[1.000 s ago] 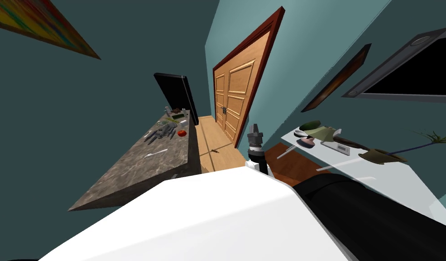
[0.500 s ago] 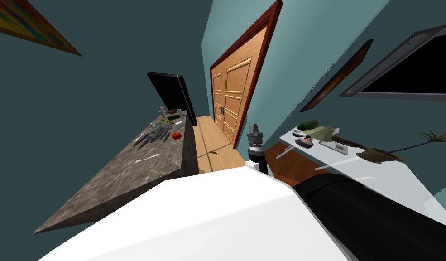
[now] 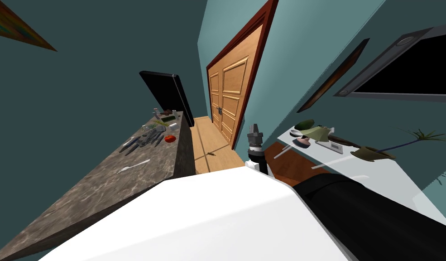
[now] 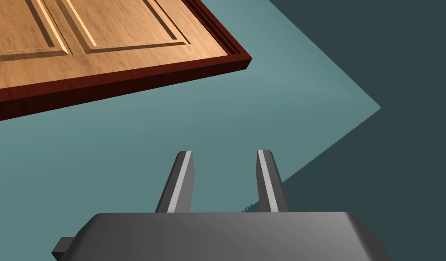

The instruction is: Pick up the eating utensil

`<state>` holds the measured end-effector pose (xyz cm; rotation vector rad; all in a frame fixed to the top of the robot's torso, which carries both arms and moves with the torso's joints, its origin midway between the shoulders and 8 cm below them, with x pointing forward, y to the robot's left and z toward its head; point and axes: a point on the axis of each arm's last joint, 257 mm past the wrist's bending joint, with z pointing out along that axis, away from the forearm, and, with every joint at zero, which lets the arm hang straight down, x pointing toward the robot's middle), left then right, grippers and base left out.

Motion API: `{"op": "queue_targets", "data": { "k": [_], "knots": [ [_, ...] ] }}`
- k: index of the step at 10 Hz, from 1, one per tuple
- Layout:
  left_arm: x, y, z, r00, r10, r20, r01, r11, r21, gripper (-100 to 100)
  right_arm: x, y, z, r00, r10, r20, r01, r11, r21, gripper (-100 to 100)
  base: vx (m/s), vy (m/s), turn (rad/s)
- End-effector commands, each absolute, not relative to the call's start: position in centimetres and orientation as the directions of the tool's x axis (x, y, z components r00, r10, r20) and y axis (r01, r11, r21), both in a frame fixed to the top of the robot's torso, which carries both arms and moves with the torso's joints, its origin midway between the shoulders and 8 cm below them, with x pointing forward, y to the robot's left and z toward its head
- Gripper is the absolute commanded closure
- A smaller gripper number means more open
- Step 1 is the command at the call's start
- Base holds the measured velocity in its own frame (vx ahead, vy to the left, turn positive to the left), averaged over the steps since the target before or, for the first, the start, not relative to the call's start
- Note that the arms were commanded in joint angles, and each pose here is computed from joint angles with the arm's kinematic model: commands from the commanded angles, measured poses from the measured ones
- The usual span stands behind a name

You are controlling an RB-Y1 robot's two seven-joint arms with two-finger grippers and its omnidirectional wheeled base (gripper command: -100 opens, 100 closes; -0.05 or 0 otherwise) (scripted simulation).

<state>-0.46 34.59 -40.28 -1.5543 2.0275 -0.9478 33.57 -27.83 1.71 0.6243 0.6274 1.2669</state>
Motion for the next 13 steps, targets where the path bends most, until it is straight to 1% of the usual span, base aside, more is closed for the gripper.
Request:
{"op": "queue_targets", "data": {
  "k": [1,3,4,6,7,8,9,11,12,13],
  "knots": [
    [-2.8,35.4,-41.0,-0.275,-0.956,0.103,-0.715,0.131,-0.687,-100,33.6,-27.8,1.7,0.184,0.979,-0.083,-0.660,0.186,0.728,0,0.100,-0.059,-0.024],
    [-3.7,36.0,-41.4,-0.266,-0.959,0.099,-0.729,0.133,-0.671,-100,33.6,-27.8,1.7,0.184,0.979,-0.083,-0.660,0.186,0.728,0,0.043,-0.018,0.008],
    [-6.6,37.3,-41.5,-0.247,-0.961,0.125,-0.780,0.120,-0.615,-100,33.6,-27.8,1.7,0.184,0.979,-0.083,-0.660,0.186,0.728,0,0.066,-0.023,-0.082],
    [-7.2,37.7,-41.7,-0.241,-0.963,0.121,-0.787,0.121,-0.604,-100,33.6,-27.8,1.7,0.184,0.979,-0.083,-0.660,0.186,0.728,0,0.046,-0.026,-0.014],
    [-9.7,39.1,-41.5,-0.220,-0.965,0.142,-0.828,0.108,-0.550,-100,33.6,-27.8,1.7,0.184,0.979,-0.083,-0.660,0.186,0.728,0,0.047,-0.027,-0.074],
    [-10.1,39.3,-41.6,-0.216,-0.966,0.139,-0.833,0.108,-0.542,-100,33.6,-27.8,1.7,0.184,0.979,-0.083,-0.660,0.186,0.728,0,0.069,-0.028,-0.046],
    [-12.3,40.8,-41.2,-0.197,-0.968,0.154,-0.866,0.098,-0.490,-100,33.6,-27.8,1.7,0.184,0.979,-0.083,-0.660,0.186,0.728,0,0.105,-0.043,-0.093],
    [-13.3,41.4,-41.4,-0.183,-0.972,0.147,-0.877,0.094,-0.471,-100,33.6,-27.8,1.7,0.184,0.979,-0.083,-0.660,0.186,0.728,0,0.070,-0.015,-0.005],
    [-15.4,43.2,-40.9,-0.155,-0.976,0.153,-0.907,0.079,-0.415,-100,33.6,-27.8,1.7,0.184,0.979,-0.083,-0.660,0.186,0.728,0,0.059,-0.017,-0.081],
    [-15.8,43.5,-40.9,-0.151,-0.977,0.149,-0.910,0.079,-0.407,-100,33.6,-27.8,1.7,0.184,0.979,-0.083,-0.660,0.186,0.728,0,0.065,-0.010,-0.050]
  ]
}}
